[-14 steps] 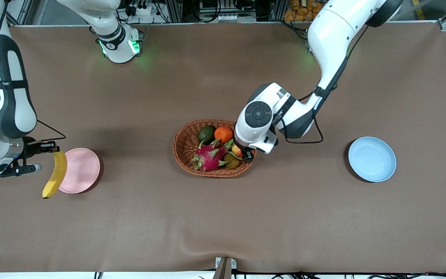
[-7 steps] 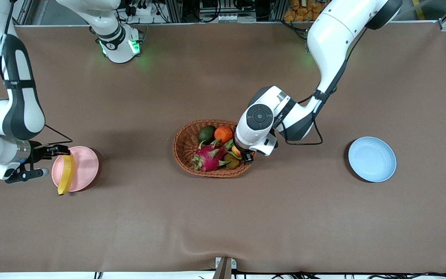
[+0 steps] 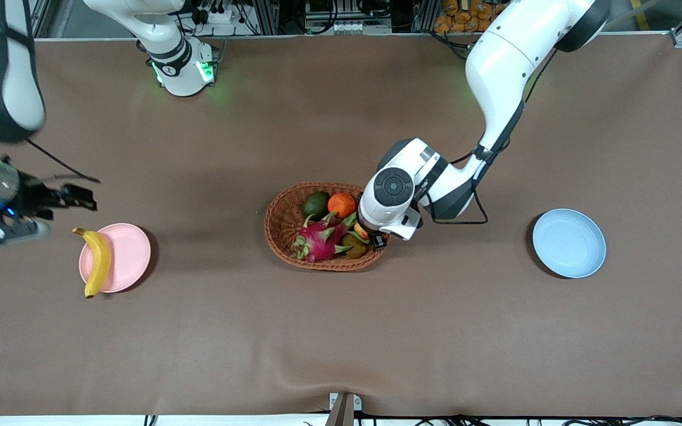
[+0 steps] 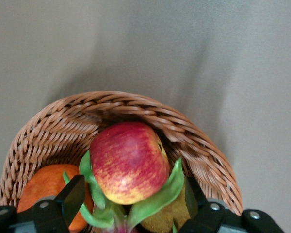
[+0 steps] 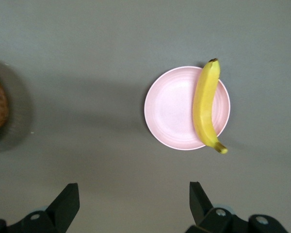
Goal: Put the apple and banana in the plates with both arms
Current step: 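Lower the banana onto the pink plate and open the right gripper, then withdraw the right gripper while the left gripper grasps the red apple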
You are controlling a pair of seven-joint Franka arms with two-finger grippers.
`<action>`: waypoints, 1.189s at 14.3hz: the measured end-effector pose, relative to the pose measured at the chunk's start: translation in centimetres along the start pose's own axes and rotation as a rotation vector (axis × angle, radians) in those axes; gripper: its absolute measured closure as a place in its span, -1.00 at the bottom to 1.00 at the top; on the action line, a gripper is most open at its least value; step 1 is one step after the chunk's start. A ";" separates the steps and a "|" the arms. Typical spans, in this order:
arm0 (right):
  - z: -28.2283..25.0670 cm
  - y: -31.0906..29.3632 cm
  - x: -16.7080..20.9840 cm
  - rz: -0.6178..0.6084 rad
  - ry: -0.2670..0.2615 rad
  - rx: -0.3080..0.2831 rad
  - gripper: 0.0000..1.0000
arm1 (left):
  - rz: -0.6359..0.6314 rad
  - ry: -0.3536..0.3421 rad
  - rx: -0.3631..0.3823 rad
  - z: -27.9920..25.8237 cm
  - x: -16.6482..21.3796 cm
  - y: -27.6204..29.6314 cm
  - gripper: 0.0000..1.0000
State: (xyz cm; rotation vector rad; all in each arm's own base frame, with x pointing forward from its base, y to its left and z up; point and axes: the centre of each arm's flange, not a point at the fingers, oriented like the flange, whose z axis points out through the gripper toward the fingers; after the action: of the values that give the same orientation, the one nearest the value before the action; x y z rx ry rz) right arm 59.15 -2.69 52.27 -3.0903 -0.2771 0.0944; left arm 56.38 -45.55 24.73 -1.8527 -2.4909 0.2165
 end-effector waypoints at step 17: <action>-12.8 -1.1 -7.3 0.337 -0.040 0.017 -1.00 | -0.022 0.007 0.023 1.3 0.1 -0.1 -0.32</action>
State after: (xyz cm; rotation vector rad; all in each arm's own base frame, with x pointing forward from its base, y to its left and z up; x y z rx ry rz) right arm 52.59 -3.33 65.53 -3.0876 0.2438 0.1663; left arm 56.11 -45.61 23.47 -1.8136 -2.4922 0.2365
